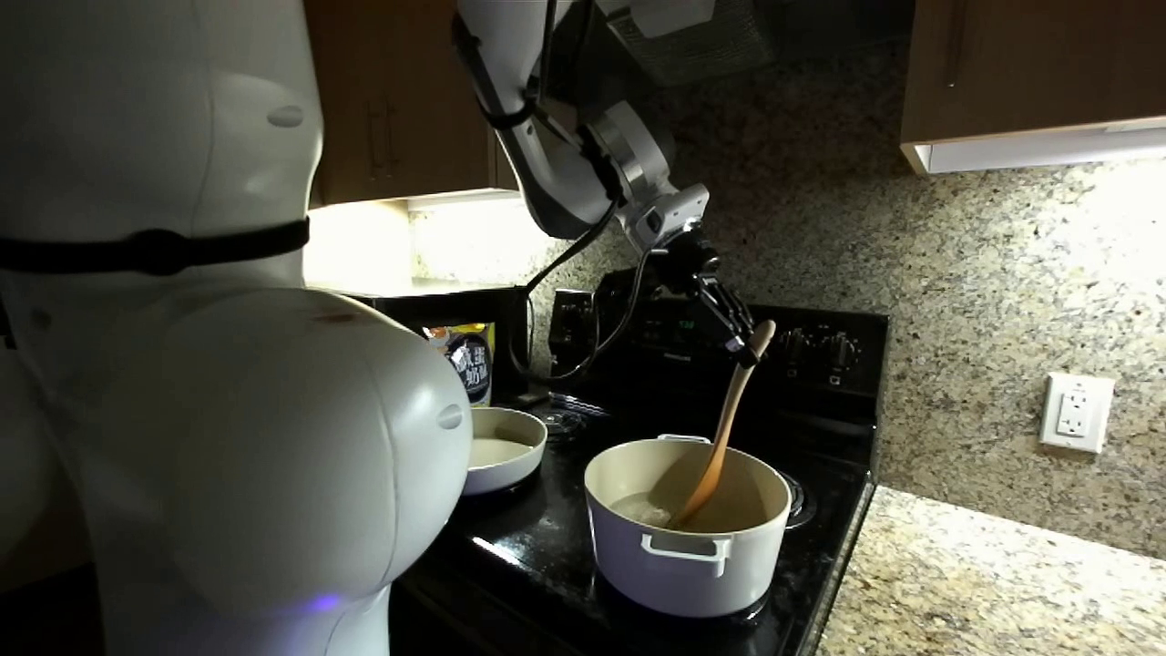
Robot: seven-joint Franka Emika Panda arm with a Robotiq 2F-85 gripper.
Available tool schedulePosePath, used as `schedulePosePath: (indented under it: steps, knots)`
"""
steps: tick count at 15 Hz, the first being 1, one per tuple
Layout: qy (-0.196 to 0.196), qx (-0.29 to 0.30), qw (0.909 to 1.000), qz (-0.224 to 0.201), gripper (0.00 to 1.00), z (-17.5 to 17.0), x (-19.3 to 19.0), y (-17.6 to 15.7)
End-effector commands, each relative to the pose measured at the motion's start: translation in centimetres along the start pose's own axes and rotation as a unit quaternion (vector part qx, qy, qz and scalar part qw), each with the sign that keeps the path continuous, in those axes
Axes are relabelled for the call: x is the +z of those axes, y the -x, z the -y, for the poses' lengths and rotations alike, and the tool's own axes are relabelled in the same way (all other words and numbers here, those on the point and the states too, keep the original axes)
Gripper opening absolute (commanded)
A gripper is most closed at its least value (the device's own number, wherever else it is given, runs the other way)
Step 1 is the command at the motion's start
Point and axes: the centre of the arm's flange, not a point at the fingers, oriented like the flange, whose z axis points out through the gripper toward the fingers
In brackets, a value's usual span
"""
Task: Use the wooden spatula to stir the liquid in the white pot
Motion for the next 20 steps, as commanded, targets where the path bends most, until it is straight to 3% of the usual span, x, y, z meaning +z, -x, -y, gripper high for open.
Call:
schedulePosePath:
  steps: [1, 4, 9, 16, 20]
  knots:
    - [-0.021, -0.058, 0.9979, 0.019, 0.1, 1.1, -0.6, 2.4]
    - [-0.032, -0.078, 0.9962, 0.02, 0.1, 2.1, -1.3, 3.2]
    - [-0.027, -0.048, 0.9984, 0.015, 0.09, 3.5, -1.0, 0.3]
    - [0.021, 0.013, 0.9996, 0.009, 0.09, 2.4, 2.1, -4.1]
    - [0.062, 0.028, 0.9974, -0.024, 0.1, 1.3, 2.7, -3.3]
